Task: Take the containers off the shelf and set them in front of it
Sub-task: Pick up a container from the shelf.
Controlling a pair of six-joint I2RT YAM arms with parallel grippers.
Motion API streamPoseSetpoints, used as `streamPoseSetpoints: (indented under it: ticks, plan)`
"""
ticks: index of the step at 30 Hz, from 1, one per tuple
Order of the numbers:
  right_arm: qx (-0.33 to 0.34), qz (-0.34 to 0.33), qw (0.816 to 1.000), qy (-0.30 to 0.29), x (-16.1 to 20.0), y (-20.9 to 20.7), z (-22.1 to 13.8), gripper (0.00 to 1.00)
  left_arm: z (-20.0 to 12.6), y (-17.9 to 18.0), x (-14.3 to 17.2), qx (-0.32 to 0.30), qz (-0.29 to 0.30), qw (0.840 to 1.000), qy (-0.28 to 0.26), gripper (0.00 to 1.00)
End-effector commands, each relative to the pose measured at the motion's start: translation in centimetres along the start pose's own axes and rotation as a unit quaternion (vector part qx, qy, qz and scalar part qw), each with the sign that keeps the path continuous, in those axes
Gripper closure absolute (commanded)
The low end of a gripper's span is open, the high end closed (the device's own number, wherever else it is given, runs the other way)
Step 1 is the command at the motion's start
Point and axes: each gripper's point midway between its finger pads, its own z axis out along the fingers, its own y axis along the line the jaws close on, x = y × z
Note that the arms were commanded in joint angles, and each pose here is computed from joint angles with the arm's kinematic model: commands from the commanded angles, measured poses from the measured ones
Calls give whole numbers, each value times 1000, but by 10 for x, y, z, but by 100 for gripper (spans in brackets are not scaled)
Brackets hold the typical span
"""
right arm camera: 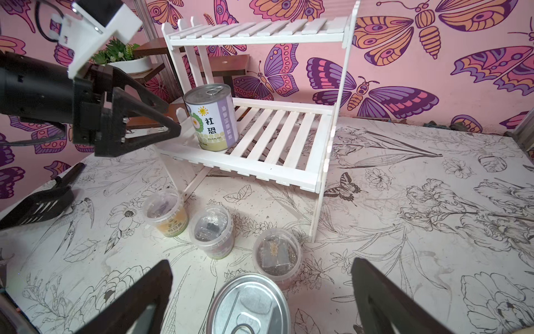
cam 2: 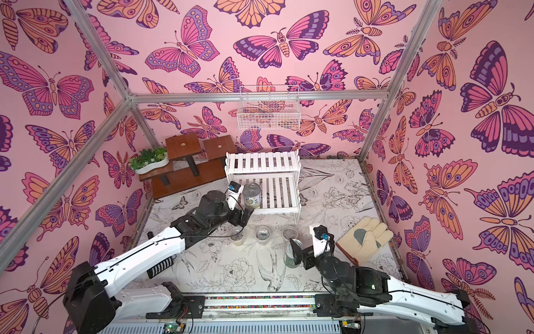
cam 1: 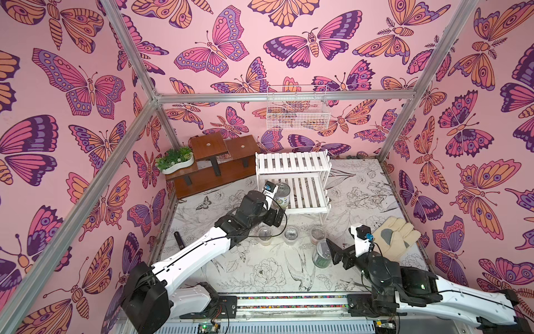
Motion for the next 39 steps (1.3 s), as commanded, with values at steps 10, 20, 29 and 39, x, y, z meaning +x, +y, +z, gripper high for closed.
streamPoseSetpoints:
  ticks: [10, 20, 29, 39]
  plan:
    - [21, -12, 1000, -12, -12, -14, -9, 1, 32, 0, -15, -1, -3, 1000, -16, 0]
    - [30, -16, 999, -20, -18, -19, -13, 1, 56, 5, -24, -17, -23, 998, -58, 0]
    - [39, -21, 999, -20, -23, -26, -17, 1, 74, 9, -19, -26, -30, 997, -63, 13]
    - [52, -24, 998, -23, -24, -31, -18, 1, 70, 2, -26, -3, -27, 997, -75, 34]
